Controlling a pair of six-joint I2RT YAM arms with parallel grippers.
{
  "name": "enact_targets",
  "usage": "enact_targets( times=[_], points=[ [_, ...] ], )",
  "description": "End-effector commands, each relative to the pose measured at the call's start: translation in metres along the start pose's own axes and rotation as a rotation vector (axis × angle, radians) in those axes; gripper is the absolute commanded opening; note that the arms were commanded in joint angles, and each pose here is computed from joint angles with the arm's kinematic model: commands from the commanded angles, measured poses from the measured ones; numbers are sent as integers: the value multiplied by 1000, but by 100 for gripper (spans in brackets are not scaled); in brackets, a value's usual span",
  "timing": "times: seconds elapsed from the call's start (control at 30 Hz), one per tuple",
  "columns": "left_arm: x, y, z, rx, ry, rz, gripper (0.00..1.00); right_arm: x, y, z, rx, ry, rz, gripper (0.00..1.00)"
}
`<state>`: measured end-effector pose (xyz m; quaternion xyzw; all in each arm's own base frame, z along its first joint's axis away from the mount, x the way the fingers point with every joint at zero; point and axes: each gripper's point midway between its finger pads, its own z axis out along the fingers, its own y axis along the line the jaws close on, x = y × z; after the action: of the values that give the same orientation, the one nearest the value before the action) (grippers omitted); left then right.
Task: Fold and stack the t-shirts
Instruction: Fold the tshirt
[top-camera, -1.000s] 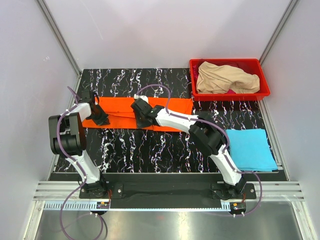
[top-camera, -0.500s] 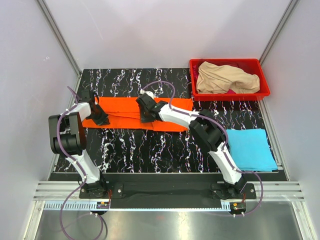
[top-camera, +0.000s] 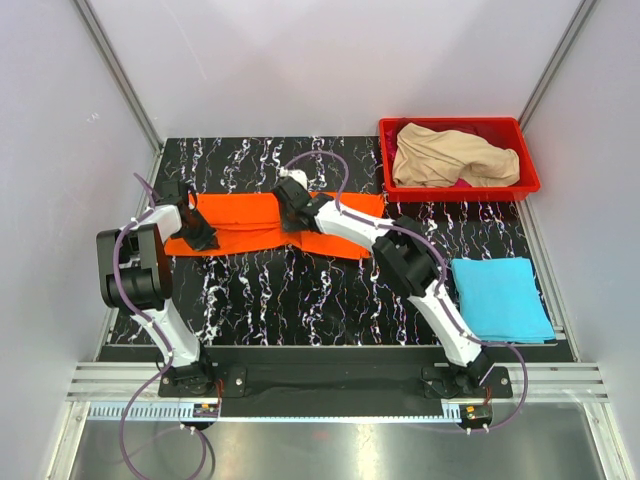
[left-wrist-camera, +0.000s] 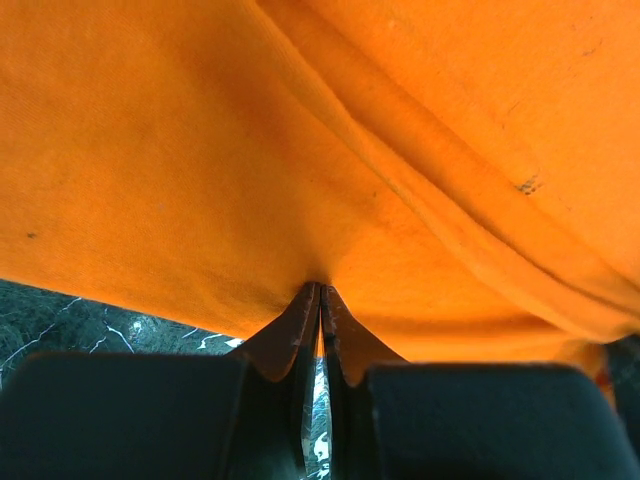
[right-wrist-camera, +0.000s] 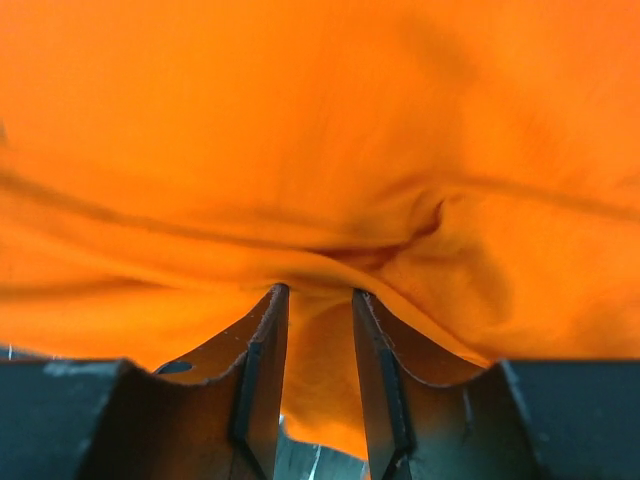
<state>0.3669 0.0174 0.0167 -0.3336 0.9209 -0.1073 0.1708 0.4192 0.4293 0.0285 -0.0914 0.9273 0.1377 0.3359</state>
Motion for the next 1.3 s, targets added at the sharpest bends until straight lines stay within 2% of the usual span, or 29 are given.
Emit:
enact_targets(
  times=[0.0, 0.17, 0.4, 0.57, 0.7, 0.8, 0.9, 0.93, 1.0, 1.27],
  points=[
    [2, 22, 10, -78, 10, 19, 10, -66, -23, -1, 70, -132, -26, 40],
    [0, 22, 8, -78, 4, 23, 10, -85, -5, -29, 2, -147, -33, 40],
    [-16, 3, -18, -47, -67, 140, 11, -65, -20, -68, -5, -86, -46, 46],
    [-10, -53, -39, 75, -104, 264, 20, -62, -52, -103, -47, -22, 60, 51],
    [9, -115, -48, 226, -136, 378, 27, -34, -94, -127, -58, 66, 119, 58],
    [40, -167, -42, 374, -64, 457, 27, -4, -111, -146, -161, 190, 203, 59],
    [63, -203, -32, 469, -1, 503, 26, 20, -130, -156, -197, 247, 262, 60],
    [70, -203, -18, 456, 33, 502, 25, 17, -130, -161, -222, 220, 266, 60],
    [77, -209, -12, 455, 55, 515, 24, 34, -136, -163, -257, 249, 309, 59],
    [109, -185, 22, 351, 175, 524, 22, 58, -143, -155, -303, 287, 393, 50]
  ],
)
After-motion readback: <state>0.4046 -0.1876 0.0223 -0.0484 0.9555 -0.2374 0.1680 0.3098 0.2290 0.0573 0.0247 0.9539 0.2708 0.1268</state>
